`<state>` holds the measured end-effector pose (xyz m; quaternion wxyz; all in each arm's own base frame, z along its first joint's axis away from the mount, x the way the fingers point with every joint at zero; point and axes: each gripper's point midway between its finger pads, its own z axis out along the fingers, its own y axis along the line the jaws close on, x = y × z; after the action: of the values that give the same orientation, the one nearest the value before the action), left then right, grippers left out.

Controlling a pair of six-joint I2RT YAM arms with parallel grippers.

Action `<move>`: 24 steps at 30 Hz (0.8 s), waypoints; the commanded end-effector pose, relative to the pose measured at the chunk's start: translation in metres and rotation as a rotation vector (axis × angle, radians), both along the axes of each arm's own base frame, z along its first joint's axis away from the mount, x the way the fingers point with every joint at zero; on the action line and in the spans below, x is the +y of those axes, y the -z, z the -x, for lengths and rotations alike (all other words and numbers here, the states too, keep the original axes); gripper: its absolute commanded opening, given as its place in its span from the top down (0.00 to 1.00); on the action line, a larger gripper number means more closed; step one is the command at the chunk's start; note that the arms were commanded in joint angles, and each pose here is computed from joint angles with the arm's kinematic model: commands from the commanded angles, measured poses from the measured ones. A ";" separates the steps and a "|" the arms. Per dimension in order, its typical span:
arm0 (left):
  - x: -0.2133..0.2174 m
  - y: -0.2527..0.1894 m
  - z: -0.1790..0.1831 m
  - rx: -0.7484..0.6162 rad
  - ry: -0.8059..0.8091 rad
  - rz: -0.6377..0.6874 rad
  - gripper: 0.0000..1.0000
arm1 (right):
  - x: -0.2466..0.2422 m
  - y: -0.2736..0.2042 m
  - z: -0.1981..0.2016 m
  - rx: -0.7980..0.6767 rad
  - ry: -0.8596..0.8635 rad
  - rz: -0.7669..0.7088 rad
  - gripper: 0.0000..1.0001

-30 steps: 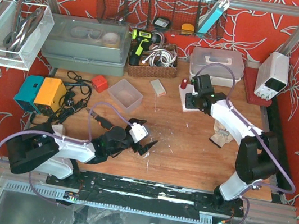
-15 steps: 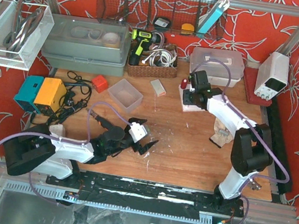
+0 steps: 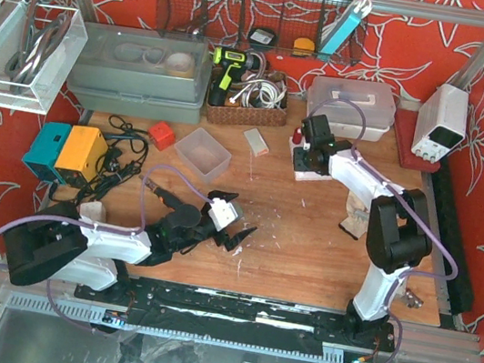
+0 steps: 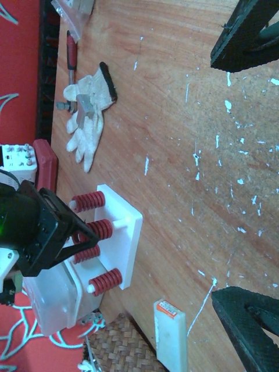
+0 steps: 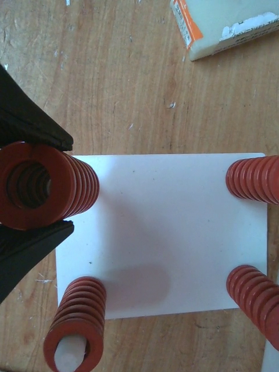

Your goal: Install the large spring

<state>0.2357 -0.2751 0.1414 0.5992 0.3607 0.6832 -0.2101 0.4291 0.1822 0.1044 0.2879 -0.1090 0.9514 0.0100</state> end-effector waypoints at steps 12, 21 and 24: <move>-0.003 -0.010 -0.001 -0.028 0.001 0.035 0.00 | -0.005 -0.024 -0.008 -0.035 0.022 0.029 0.57; 0.009 -0.015 -0.006 -0.056 -0.060 0.037 0.00 | -0.027 -0.089 0.016 -0.146 0.075 0.005 0.28; 0.029 -0.013 -0.015 -0.072 -0.179 0.032 0.00 | -0.041 -0.115 0.030 -0.231 0.106 -0.011 0.17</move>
<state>0.2405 -0.2686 0.1445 0.6130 0.3451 0.6833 -0.1955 0.4165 0.1636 0.1781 0.3446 -0.0878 0.9346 -0.0006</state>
